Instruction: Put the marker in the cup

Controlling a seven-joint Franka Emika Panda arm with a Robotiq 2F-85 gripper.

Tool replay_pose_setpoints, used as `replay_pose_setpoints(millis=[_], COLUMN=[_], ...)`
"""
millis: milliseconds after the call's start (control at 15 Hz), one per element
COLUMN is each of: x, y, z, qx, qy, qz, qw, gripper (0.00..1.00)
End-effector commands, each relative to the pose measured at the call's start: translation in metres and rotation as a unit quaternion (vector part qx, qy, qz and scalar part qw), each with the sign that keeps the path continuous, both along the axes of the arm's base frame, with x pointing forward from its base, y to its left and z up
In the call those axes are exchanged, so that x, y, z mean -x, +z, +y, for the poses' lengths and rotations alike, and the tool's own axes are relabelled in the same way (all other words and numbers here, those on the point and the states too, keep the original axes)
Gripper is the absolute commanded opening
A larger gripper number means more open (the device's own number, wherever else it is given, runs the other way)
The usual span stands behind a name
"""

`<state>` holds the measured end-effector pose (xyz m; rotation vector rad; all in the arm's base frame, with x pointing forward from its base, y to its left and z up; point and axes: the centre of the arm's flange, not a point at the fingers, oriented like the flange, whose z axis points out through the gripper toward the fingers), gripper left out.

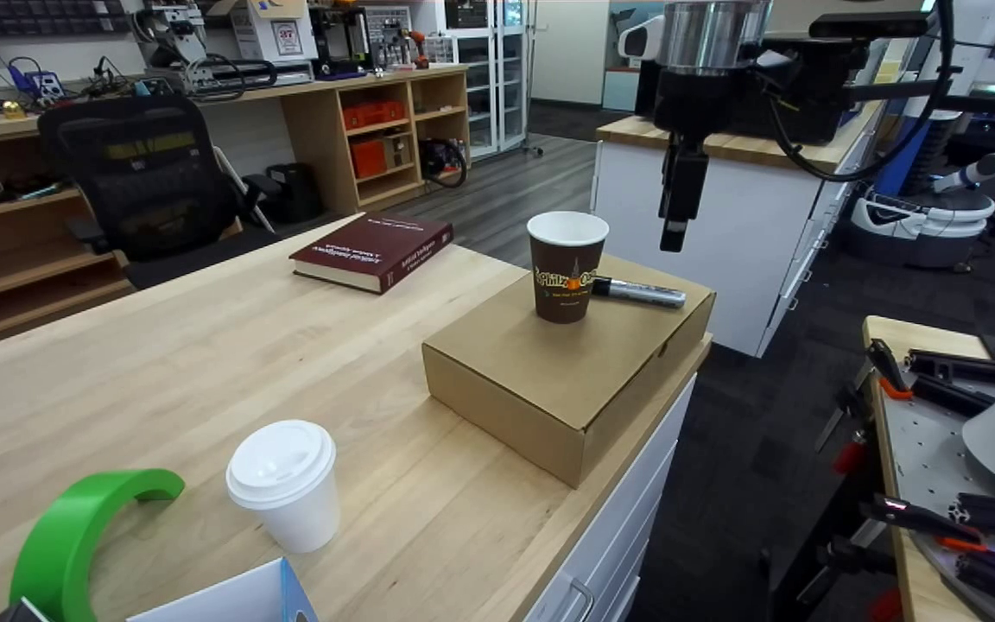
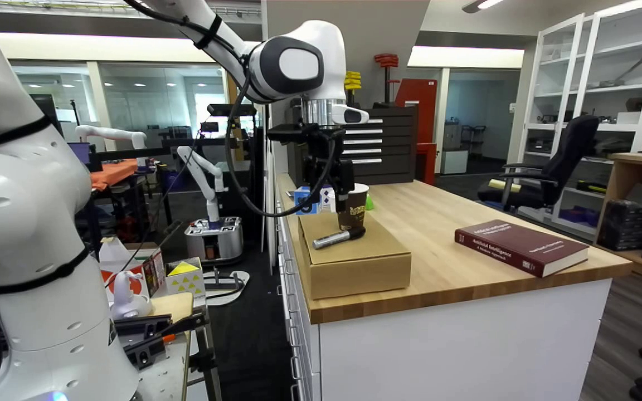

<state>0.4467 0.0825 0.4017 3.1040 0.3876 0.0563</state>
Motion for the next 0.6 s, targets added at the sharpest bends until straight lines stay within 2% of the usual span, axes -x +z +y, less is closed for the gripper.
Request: replay_pose_setpoints(millis=[0,533], x=[0.008,0.004], y=[-0.016,-0.047], z=[-0.006,-0.003], qx=[0.000,-0.005], qy=[0.008,-0.001], qz=[-0.016,-0.018], qw=[0.9998,0.9998], gripper=[1.00,1.00])
